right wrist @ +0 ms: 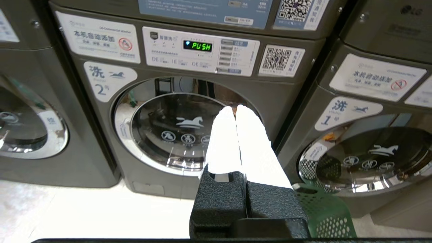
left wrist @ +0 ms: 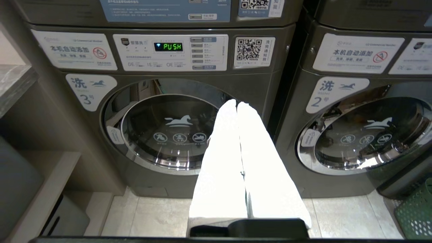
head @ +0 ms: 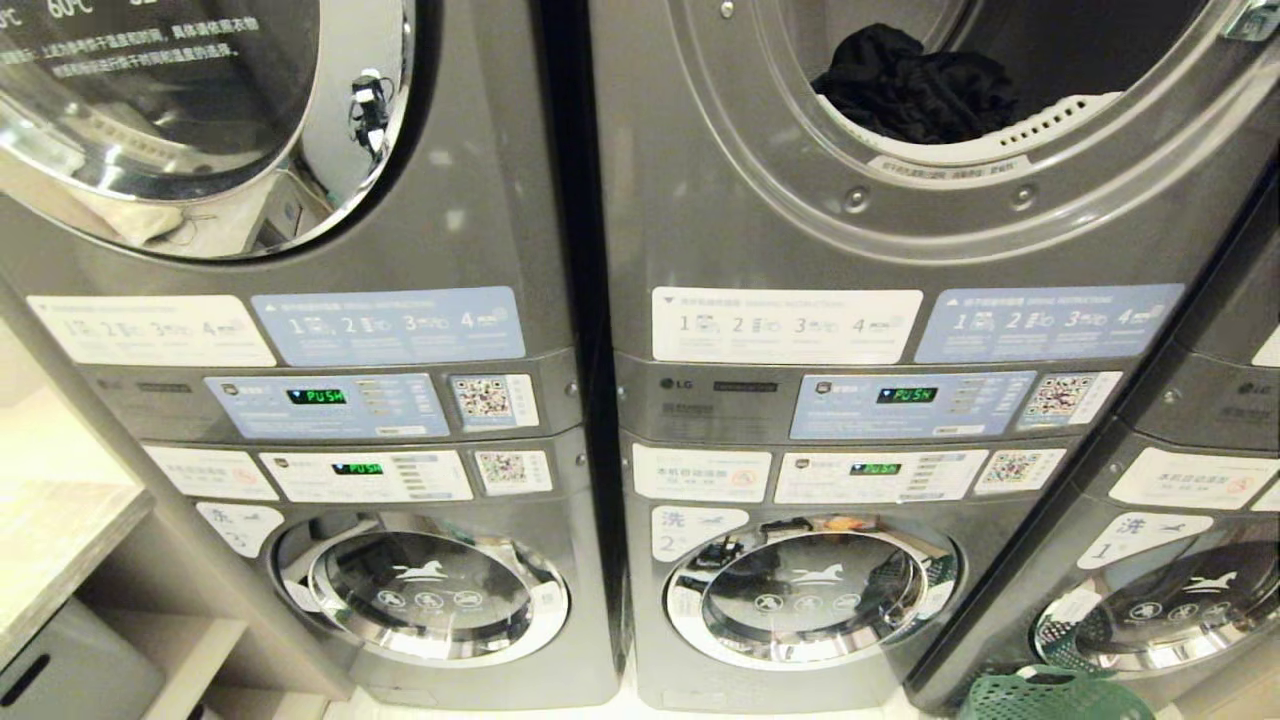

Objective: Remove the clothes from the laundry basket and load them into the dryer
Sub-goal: Close the dryer

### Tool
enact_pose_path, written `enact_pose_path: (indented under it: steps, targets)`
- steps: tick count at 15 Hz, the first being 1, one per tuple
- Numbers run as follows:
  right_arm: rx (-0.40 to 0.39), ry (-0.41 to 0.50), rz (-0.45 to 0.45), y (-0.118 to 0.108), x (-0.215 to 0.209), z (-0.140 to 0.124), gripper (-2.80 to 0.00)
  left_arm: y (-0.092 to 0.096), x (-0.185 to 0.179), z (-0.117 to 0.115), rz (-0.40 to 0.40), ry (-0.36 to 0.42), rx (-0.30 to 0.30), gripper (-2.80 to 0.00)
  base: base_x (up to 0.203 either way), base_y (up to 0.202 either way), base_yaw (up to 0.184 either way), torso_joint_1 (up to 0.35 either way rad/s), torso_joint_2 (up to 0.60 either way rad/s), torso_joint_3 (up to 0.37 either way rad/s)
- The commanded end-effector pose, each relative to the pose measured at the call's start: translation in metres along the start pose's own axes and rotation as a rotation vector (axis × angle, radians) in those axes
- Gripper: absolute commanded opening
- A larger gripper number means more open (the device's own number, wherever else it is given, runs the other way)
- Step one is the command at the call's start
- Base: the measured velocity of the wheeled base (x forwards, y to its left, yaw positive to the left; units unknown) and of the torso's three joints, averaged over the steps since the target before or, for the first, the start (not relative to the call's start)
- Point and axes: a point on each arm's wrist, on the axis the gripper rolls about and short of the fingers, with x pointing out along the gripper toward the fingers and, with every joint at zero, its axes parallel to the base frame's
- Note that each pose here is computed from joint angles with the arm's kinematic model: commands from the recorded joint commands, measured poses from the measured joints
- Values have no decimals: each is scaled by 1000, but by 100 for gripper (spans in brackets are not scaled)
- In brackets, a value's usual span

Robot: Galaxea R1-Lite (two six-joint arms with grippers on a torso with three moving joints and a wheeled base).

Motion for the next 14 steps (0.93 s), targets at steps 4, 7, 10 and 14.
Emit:
enact_pose_path:
  steps: [4, 7, 10, 14]
  targets:
    - [5, 2, 0, 0, 0, 0, -280, 0, 0, 0, 0, 1, 0, -280, -73, 0, 0, 1, 2, 1]
    - [10, 2, -1, 0, 0, 0, -280, 0, 0, 0, 0, 1, 1, -280, 0, 0, 0, 12, 1, -2]
    - [16, 2, -1, 0, 0, 0, -280, 0, 0, 0, 0, 1, 0, -280, 0, 0, 0, 0, 0, 0]
    - [17, 2, -1, 0, 0, 0, -280, -1, 0, -1, -36, 3, 128, -280, 0, 0, 0, 0, 0, 0]
